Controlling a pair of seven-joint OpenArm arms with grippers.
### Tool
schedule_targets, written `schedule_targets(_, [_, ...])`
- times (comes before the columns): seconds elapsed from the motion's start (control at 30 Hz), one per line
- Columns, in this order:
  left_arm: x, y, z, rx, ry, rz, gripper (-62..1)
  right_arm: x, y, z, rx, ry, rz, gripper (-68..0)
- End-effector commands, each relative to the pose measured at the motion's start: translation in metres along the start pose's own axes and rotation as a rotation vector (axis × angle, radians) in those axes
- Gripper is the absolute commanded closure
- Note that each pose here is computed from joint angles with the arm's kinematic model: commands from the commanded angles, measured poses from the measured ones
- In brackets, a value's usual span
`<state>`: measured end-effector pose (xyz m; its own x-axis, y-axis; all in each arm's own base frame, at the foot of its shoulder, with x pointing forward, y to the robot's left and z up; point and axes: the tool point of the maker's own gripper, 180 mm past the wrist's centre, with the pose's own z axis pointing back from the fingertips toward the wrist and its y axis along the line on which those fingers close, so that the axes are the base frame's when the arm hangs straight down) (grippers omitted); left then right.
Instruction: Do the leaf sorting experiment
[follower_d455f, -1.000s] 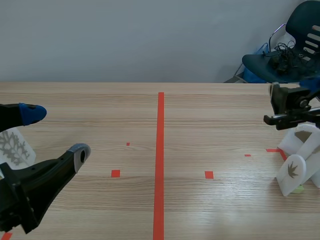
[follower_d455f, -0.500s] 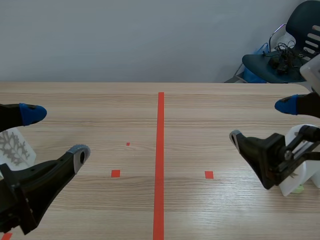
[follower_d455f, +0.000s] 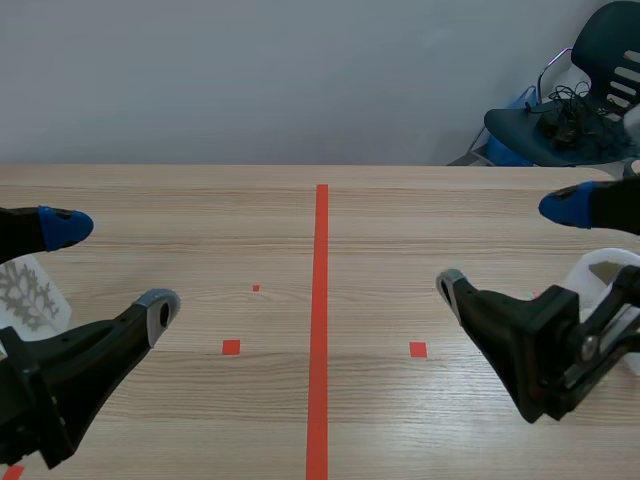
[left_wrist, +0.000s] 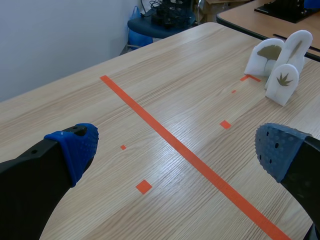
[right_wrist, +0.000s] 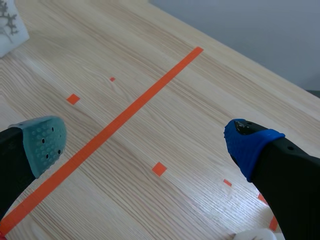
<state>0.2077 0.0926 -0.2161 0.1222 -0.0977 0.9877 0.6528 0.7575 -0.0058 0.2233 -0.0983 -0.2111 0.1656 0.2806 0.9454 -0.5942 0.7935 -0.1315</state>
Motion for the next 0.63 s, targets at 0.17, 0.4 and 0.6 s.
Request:
schedule_targets(0.17, [0.0077, -0.0008, -0.0006, -0.003, -0.028, 0.001, -62.3, 0.0061, -0.0047, -0.0027, -0.004, -0.021, 0.015, -67.9])
schedule_targets(0.4, [0.0074, -0.0009, -0.0005, -0.003, -0.028, 0.002, -62.3, 0.0061, -0.0047, -0.0027, -0.004, -0.021, 0.015, -67.9])
schedule_targets(0.6, [0.0076, -0.0008, -0.0006, -0.003, -0.028, 0.002, -62.3, 0.0061, -0.0047, -0.0027, -0.004, -0.021, 0.015, -67.9])
